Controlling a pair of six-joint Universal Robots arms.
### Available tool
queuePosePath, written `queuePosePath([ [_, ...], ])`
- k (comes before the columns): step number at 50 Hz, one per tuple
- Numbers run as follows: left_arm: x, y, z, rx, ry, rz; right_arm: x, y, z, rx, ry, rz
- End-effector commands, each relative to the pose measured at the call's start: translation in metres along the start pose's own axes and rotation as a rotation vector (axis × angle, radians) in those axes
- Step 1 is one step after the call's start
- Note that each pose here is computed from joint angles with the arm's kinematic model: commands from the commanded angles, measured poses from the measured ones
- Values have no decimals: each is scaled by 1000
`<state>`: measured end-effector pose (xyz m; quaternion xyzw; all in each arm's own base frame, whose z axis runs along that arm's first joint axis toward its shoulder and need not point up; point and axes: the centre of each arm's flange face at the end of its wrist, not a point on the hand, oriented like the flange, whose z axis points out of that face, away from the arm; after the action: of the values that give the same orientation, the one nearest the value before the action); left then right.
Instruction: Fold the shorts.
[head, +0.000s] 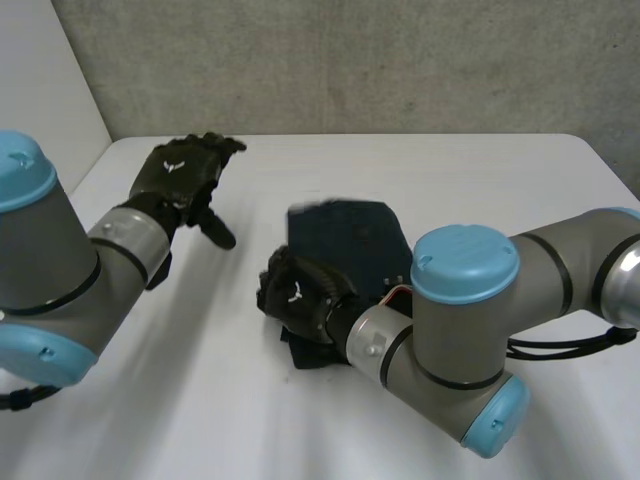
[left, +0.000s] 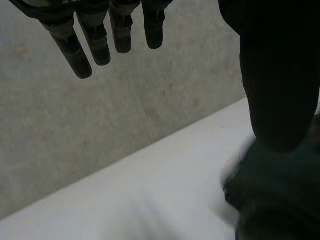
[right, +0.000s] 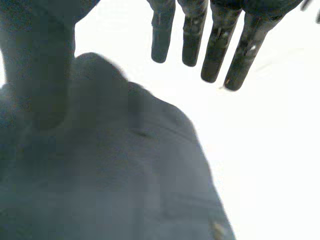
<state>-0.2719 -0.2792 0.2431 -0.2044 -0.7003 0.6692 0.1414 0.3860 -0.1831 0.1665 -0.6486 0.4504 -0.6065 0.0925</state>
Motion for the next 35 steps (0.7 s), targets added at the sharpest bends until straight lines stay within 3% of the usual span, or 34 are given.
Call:
queuePosePath([
  [1,23,-15,19,58,56,1,94,4,-24,38,291,514],
  [2,37,-15,22,62,86,-1,116,8,-33,70,349,636],
  [6,65,-1,29,0,132,-5,137,28,-37,93,400,894],
  [9,79,12,33,-55,148,-9,126,51,-28,6,379,928],
  [17,95,71,41,-282,89,20,85,111,-7,-305,254,877],
  [25,89,109,30,-485,30,138,73,133,-2,-401,264,821],
  [31,92,103,23,-501,49,165,85,118,-8,-377,274,749],
  [35,91,53,17,-386,51,142,111,89,-20,-301,327,720],
])
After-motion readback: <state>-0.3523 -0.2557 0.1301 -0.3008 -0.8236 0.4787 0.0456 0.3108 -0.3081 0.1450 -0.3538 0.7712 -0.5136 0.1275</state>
